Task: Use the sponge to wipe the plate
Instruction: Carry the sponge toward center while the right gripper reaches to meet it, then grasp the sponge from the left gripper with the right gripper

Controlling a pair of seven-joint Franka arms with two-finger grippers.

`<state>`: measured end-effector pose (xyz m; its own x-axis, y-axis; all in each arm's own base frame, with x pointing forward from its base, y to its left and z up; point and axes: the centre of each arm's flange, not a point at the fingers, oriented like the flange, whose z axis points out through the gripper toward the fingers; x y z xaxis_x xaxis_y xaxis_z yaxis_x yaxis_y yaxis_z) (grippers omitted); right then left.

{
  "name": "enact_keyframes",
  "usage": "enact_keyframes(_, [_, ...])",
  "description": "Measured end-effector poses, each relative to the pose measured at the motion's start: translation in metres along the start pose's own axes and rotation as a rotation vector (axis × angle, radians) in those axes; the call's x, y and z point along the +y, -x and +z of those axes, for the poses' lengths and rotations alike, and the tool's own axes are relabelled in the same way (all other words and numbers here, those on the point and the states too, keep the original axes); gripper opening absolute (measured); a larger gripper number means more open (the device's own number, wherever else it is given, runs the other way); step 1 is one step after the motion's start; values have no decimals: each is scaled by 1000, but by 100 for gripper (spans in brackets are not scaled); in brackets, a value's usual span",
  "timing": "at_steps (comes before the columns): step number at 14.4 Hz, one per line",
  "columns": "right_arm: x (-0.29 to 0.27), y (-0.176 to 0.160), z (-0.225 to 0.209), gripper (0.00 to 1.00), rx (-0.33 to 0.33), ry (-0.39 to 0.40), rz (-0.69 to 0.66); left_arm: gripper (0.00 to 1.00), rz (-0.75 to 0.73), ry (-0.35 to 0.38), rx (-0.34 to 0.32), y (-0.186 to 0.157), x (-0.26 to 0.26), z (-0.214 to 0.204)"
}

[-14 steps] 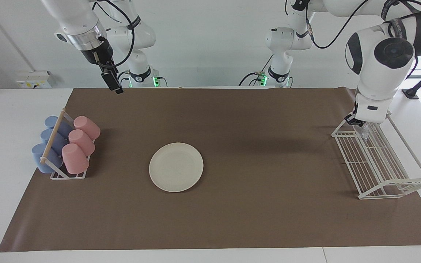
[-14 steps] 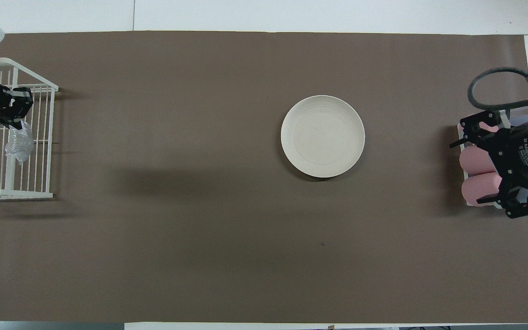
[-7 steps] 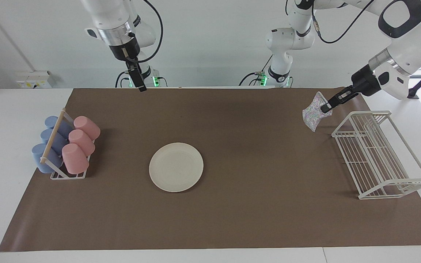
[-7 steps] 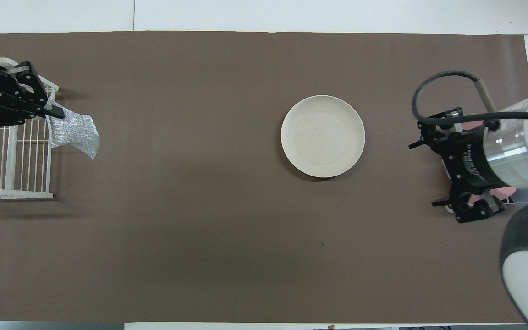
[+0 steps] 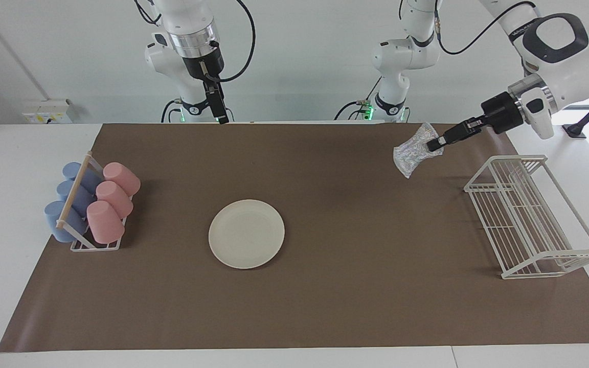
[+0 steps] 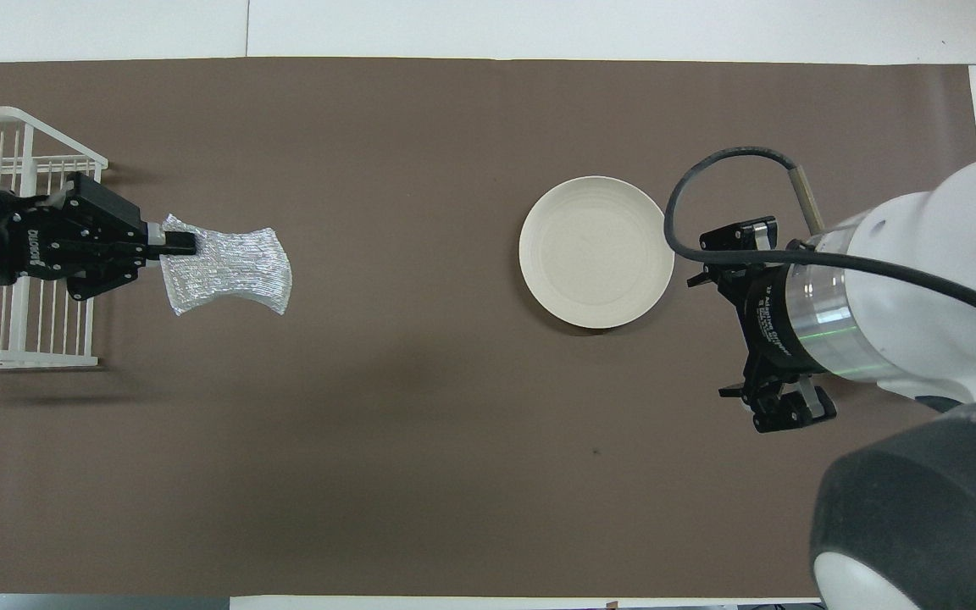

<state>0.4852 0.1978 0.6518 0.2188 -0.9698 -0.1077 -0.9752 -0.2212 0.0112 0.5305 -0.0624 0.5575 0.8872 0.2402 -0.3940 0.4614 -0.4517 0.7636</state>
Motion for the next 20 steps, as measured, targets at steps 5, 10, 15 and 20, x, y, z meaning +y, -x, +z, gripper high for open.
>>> enact_keyframes(5, [-1,24,9,100,2,10,20,4,109,230,-108,49,-35,74])
enact_keyframes(10, [-5,71,19,100,-9,-19,84,4,246,352,-157,69,-60,144])
enact_keyframes(15, [-9,144,44,100,-6,-22,104,4,236,445,-162,87,-72,173])
enact_keyframes(20, [-10,182,56,100,-28,-55,96,4,225,471,-158,101,-80,172])
